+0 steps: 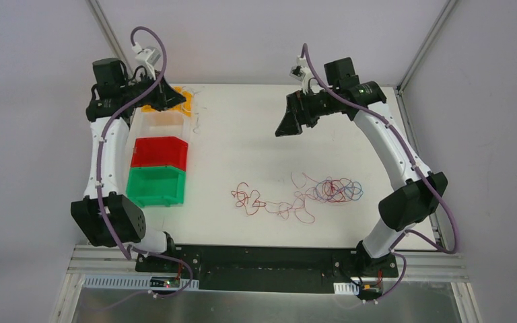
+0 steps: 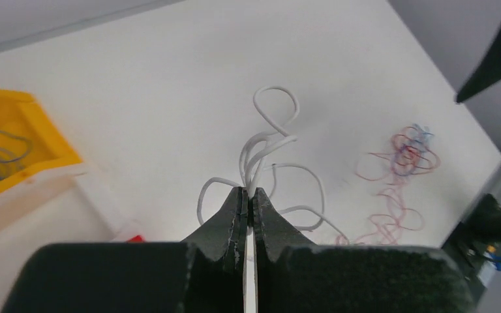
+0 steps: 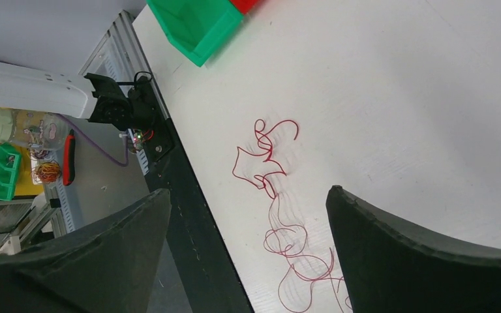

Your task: Untangle the cables

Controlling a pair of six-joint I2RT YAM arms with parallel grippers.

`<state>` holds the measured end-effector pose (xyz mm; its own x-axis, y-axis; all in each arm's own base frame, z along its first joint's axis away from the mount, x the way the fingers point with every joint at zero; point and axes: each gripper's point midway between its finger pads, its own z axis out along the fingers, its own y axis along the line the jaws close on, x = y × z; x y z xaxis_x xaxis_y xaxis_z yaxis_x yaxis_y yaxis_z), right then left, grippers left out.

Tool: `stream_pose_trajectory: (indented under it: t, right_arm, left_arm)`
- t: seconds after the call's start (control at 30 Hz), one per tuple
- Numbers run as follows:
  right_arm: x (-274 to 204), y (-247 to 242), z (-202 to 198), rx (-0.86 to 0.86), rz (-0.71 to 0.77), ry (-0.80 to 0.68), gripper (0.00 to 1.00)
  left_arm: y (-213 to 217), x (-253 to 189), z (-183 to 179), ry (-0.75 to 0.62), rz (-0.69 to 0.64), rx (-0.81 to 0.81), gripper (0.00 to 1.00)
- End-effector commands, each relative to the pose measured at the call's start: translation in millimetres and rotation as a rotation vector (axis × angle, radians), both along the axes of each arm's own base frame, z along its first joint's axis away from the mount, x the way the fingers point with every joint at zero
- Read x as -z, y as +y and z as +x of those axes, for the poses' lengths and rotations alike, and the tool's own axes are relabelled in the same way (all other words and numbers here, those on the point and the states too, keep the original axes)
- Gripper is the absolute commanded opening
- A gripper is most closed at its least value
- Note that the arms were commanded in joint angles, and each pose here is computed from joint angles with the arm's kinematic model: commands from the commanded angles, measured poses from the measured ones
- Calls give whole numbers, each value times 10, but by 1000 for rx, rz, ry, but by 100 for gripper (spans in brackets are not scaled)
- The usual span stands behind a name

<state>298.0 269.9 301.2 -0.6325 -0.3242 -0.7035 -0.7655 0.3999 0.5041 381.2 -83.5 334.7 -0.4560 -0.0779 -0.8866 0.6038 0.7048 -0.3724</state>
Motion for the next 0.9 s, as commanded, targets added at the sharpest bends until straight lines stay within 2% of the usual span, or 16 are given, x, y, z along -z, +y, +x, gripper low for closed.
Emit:
stream_pose_trajectory:
  t: [0.0, 0.13, 0.3, 0.47, 0.6, 0.63, 0.73, 0.77, 0.8, 0.87]
  right_arm:
    - [-139, -109, 2, 44, 5, -74, 93]
    - [-44, -195, -9, 53, -25, -67, 93]
    - [32, -253, -32, 63, -40, -27, 93]
    - [96, -337, -36, 78, -66, -19, 93]
    - [229, -434, -58, 89, -105, 10, 93]
    - [277, -465, -59, 92, -122, 19, 93]
    - [456, -575, -78, 79, -200, 48, 93]
    - [524, -616, -87, 72, -231, 60, 93]
    - [600, -664, -108, 65, -262, 77, 92]
    - [750, -753, -170, 46, -315, 114, 90]
  left_arm:
    - [722, 318, 373, 5, 180, -155, 0]
    - [1262, 616, 652, 25, 290, -244, 0]
    - [1667, 1105, 960, 60, 449, -274, 0]
    - [1930, 1702, 980, 162, 560, -287, 0]
    - [1997, 1915, 896, 204, 607, -281, 0]
    - [2006, 1916, 887, 210, 611, -288, 9]
    - [1977, 1746, 892, 206, 574, -325, 56]
    - [1946, 1652, 898, 191, 556, -331, 64]
    - [1901, 1556, 904, 174, 534, -330, 67]
    - [1763, 1344, 892, 138, 474, -314, 69]
